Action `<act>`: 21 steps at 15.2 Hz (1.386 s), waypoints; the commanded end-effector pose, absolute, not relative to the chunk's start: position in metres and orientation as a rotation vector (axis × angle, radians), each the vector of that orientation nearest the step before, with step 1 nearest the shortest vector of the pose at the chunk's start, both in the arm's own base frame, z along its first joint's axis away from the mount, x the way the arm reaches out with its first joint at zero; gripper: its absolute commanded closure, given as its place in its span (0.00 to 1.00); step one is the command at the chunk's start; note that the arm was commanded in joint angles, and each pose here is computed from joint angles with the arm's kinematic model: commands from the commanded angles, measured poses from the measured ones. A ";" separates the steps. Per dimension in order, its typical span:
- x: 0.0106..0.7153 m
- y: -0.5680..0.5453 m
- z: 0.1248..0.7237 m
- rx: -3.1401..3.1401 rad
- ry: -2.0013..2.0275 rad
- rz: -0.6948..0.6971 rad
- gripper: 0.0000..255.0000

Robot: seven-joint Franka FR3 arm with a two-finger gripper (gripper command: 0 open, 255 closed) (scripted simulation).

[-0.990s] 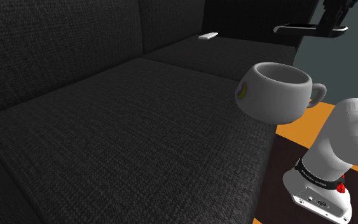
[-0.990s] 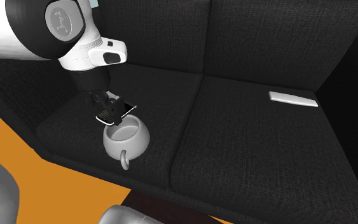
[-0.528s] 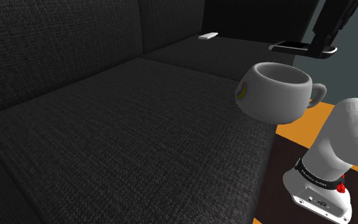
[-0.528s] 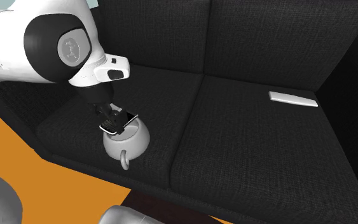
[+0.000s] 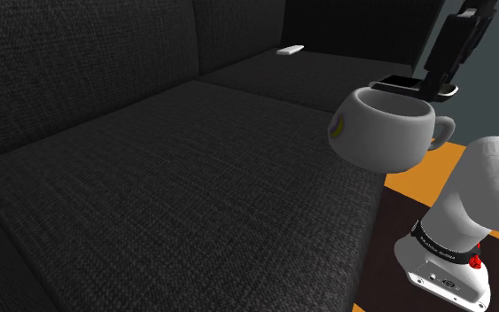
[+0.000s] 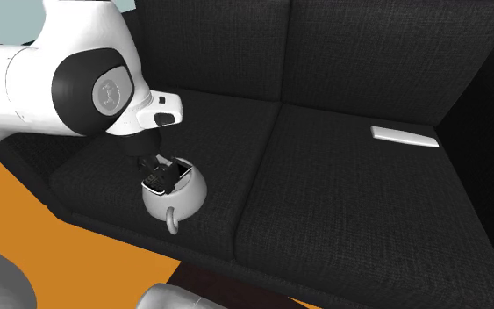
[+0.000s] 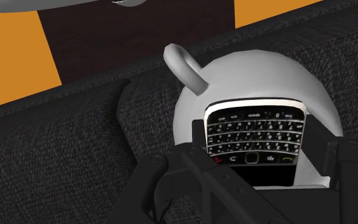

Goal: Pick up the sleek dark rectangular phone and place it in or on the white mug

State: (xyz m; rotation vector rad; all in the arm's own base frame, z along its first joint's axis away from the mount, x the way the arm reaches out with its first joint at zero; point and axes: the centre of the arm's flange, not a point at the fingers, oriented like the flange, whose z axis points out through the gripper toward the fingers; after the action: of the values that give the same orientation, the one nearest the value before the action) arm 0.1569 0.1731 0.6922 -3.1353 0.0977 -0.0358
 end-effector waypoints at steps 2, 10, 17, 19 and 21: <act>0.157 0.173 0.691 -3.135 0.098 -0.036 1.00; 0.157 0.173 0.691 -3.135 0.098 -0.036 0.00; 0.156 0.173 0.741 -3.135 0.098 -0.036 0.00; 0.156 0.173 0.741 -3.135 0.098 -0.036 0.00; 0.156 0.173 0.741 -3.135 0.098 -0.036 0.00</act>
State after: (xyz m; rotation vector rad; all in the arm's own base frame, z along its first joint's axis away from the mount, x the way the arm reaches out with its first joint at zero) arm 0.1557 0.1730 0.7413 -3.1351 0.0978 -0.0361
